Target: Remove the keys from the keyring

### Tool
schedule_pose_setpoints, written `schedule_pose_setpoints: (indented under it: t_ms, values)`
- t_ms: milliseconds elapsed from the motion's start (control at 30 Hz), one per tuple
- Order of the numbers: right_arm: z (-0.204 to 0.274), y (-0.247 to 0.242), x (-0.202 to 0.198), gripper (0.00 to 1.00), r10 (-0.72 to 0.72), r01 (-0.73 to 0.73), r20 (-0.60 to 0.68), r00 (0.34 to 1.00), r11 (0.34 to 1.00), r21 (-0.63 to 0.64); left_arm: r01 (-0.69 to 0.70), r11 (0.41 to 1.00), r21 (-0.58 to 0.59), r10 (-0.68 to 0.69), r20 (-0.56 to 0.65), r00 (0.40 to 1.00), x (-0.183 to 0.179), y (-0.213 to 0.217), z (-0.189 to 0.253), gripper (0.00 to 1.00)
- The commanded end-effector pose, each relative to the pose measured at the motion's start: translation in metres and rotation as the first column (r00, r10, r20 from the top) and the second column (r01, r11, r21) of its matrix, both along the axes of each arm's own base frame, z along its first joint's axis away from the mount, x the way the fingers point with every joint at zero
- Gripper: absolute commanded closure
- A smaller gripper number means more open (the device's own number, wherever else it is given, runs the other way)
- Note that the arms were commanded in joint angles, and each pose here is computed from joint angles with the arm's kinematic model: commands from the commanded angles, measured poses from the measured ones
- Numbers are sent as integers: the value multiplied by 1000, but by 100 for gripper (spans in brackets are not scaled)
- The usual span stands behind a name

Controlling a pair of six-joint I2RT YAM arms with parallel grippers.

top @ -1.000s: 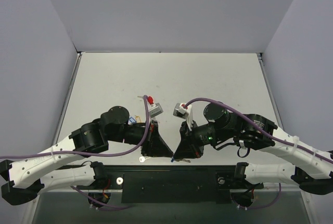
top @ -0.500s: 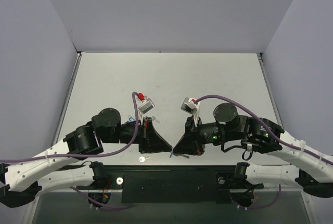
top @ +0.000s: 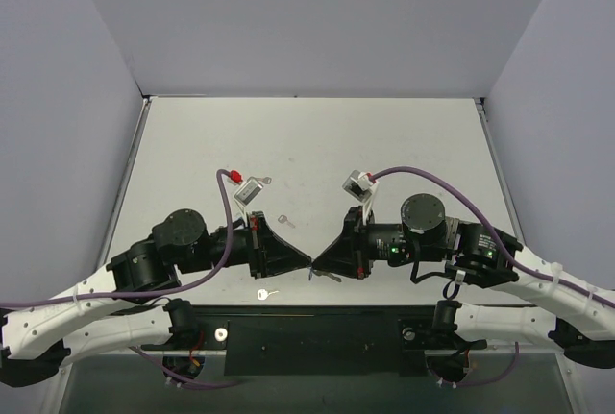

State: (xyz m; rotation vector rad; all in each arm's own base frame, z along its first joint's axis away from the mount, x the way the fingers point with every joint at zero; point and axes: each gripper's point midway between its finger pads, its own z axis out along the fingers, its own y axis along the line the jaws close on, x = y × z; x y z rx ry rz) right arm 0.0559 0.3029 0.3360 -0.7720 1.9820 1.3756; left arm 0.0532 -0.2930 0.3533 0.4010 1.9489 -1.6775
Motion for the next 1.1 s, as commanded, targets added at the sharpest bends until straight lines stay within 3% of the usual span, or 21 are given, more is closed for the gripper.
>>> schedule_pose_setpoints:
  t_ms: [0,1067]
  values:
    - [29,13,9,100,-40,37,19,999,991,132,-46,996,-75,46,-4,999,6,-7,16,100]
    - [32,5,19,100,-125,122,8,992,977,178,-264,964,-39,262,-61,963,36,13,16,100]
